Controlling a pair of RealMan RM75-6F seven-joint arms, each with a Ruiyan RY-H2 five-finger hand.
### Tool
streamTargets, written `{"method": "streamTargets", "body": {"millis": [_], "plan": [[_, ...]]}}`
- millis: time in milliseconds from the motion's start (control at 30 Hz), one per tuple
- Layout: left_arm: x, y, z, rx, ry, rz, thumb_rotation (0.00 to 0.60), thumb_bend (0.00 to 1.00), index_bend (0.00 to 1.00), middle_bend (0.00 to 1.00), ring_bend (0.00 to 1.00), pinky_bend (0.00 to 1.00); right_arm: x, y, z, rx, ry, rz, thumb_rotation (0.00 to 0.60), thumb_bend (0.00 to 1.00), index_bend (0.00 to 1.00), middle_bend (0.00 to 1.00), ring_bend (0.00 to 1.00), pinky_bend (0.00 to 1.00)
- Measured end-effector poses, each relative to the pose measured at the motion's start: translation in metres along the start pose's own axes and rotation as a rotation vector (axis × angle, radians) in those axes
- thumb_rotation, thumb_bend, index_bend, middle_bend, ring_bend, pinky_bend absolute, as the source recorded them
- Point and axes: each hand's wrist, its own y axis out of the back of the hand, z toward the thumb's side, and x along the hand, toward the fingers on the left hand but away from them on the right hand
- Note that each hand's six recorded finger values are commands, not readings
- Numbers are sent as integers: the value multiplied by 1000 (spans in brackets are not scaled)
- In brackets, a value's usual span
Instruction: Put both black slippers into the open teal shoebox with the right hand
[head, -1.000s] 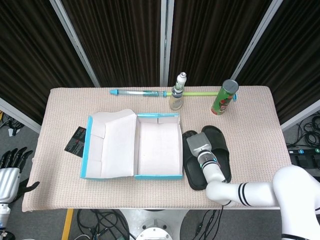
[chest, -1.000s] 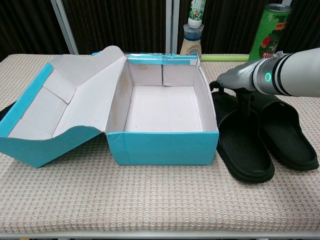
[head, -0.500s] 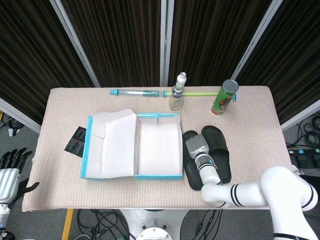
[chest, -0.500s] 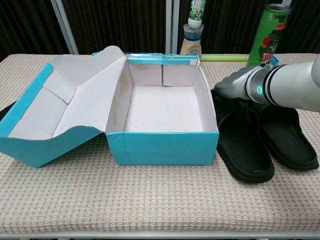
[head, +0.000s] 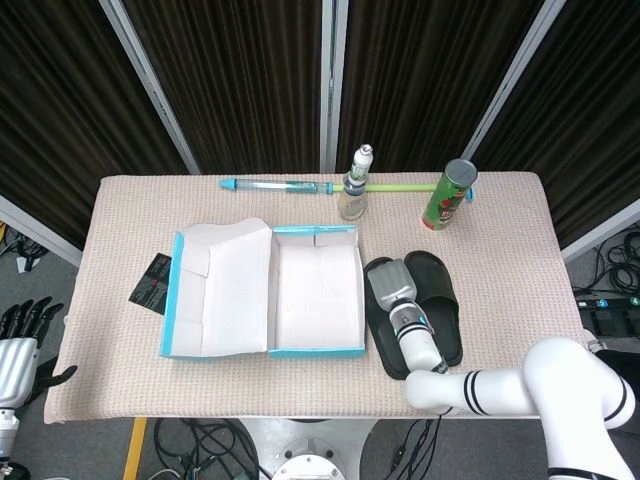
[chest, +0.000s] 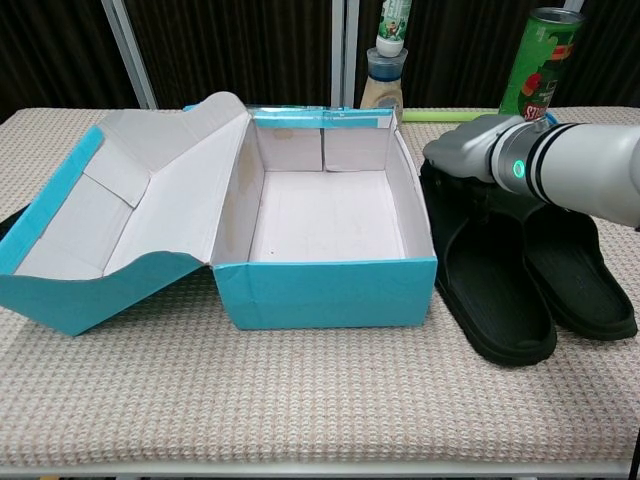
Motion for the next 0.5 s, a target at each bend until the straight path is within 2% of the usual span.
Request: {"method": "streamTargets", "body": {"millis": [500], "plan": [[3, 7, 6, 21, -9, 3, 600, 0, 142, 71, 0, 0, 22, 26, -51, -325, 49, -123, 600, 70, 478, 387, 799, 979]]}}
